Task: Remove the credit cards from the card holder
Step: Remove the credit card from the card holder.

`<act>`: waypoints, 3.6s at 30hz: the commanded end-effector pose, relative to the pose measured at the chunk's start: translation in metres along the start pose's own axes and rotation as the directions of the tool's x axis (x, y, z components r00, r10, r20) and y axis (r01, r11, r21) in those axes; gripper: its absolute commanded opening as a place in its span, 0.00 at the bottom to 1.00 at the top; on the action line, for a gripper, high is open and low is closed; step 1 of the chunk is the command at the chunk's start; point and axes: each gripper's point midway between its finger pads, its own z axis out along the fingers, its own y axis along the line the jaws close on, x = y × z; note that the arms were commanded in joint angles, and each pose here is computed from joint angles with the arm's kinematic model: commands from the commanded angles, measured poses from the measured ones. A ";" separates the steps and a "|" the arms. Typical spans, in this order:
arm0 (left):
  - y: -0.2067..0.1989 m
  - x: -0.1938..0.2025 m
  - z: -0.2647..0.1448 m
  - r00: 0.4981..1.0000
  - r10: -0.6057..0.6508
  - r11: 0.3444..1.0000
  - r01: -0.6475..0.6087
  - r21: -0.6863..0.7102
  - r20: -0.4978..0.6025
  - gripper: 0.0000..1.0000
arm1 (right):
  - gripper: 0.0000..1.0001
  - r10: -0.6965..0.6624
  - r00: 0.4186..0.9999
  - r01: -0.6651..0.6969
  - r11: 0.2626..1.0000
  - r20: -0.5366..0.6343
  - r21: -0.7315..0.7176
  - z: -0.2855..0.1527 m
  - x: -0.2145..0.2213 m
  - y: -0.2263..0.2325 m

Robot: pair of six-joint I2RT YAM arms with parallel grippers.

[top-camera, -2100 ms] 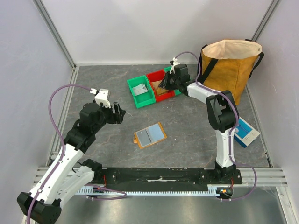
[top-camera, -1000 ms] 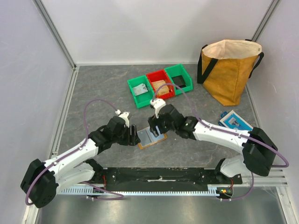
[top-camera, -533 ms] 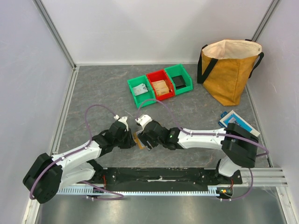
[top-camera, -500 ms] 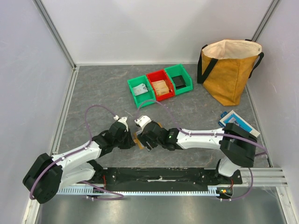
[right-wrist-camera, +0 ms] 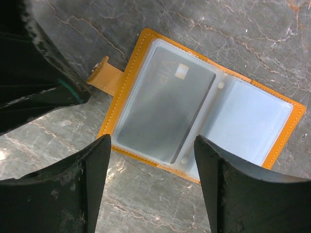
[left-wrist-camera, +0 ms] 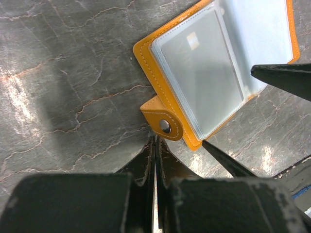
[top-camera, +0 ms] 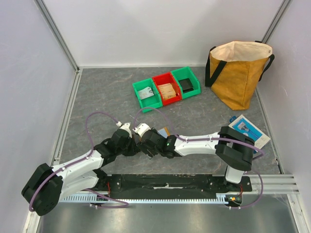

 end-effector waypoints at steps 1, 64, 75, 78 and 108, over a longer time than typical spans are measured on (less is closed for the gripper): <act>-0.005 -0.009 0.001 0.999 -0.026 1.000 0.025 0.018 0.048 0.02 | 0.76 -0.011 1.000 0.010 0.999 0.011 0.049 0.008 -0.007 -0.004; -0.015 -0.035 -0.002 0.995 -0.008 1.000 0.008 0.001 0.100 0.02 | 0.56 0.089 0.996 -0.080 0.950 -0.014 0.303 0.004 0.013 -0.098; -0.003 -0.017 -0.007 0.999 0.007 1.000 -0.006 -0.031 0.043 0.02 | 0.56 0.211 0.977 -0.212 0.916 0.042 0.340 -0.021 0.001 -0.152; 0.006 -0.015 -0.008 0.999 -0.003 0.998 0.006 -0.070 0.049 0.02 | 0.54 0.212 0.976 -0.220 0.929 0.059 0.297 -0.026 -0.010 -0.148; -0.071 -0.060 -0.021 0.995 -0.049 0.984 0.032 0.175 0.092 0.21 | 0.42 0.490 0.871 -0.451 0.768 -0.036 -0.455 0.021 -0.025 -0.026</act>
